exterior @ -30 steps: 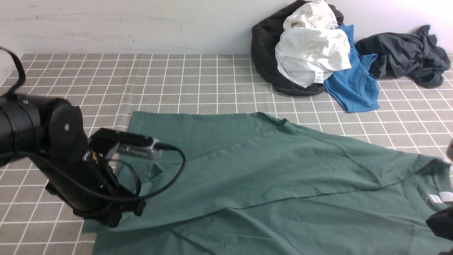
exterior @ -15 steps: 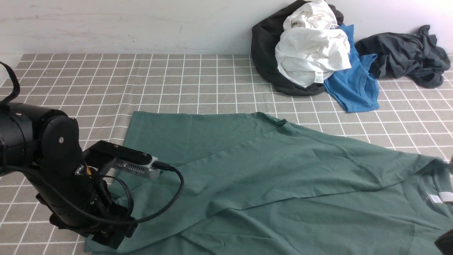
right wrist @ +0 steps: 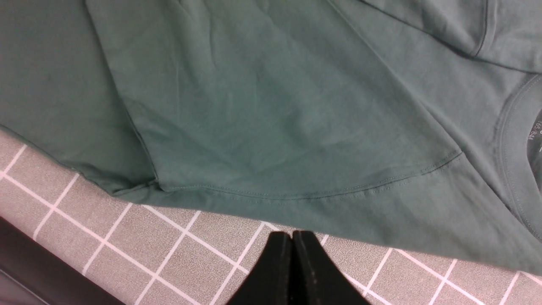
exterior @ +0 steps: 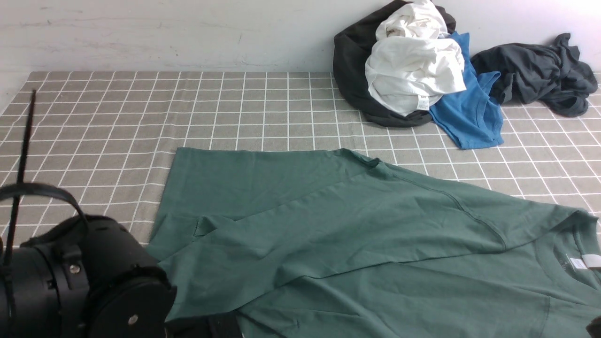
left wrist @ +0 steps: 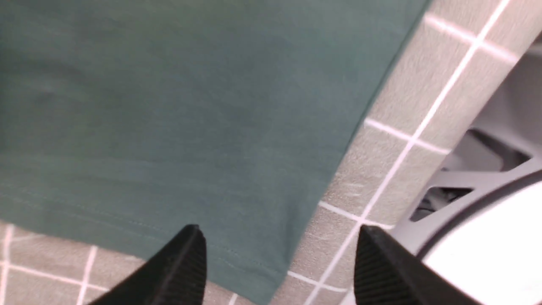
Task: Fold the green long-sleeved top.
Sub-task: Use both arms simultaneously to clamp the lower edge of the clothing fabric
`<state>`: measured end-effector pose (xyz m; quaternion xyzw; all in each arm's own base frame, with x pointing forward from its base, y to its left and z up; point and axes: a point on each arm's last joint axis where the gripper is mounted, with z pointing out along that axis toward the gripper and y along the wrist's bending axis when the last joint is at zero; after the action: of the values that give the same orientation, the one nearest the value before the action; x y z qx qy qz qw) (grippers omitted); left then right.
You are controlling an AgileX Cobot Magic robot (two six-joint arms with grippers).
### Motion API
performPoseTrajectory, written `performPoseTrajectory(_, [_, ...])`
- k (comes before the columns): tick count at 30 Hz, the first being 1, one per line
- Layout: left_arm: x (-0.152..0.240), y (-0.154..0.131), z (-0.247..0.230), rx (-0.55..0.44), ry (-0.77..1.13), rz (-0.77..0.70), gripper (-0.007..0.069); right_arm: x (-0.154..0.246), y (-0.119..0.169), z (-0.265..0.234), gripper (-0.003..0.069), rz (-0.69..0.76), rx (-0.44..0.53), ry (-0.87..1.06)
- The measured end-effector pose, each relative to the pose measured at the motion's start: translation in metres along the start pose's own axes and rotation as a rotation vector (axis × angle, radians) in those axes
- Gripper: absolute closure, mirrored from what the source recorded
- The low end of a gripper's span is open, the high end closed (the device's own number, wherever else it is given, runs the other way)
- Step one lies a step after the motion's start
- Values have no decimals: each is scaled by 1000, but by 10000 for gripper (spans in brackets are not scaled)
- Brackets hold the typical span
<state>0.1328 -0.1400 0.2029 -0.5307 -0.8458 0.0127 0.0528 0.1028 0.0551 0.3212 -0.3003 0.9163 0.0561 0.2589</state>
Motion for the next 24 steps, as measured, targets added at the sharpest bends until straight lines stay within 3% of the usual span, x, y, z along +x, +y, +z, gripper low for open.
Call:
performPoseTrajectory(10, [26, -5, 52, -23, -10, 146, 192, 2, 0, -2, 673, -1, 1, -8])
performPoseTrajectory(24, [21, -3, 53, -55, -70, 174, 192, 1, 3, -2, 673, -16, -10, -9])
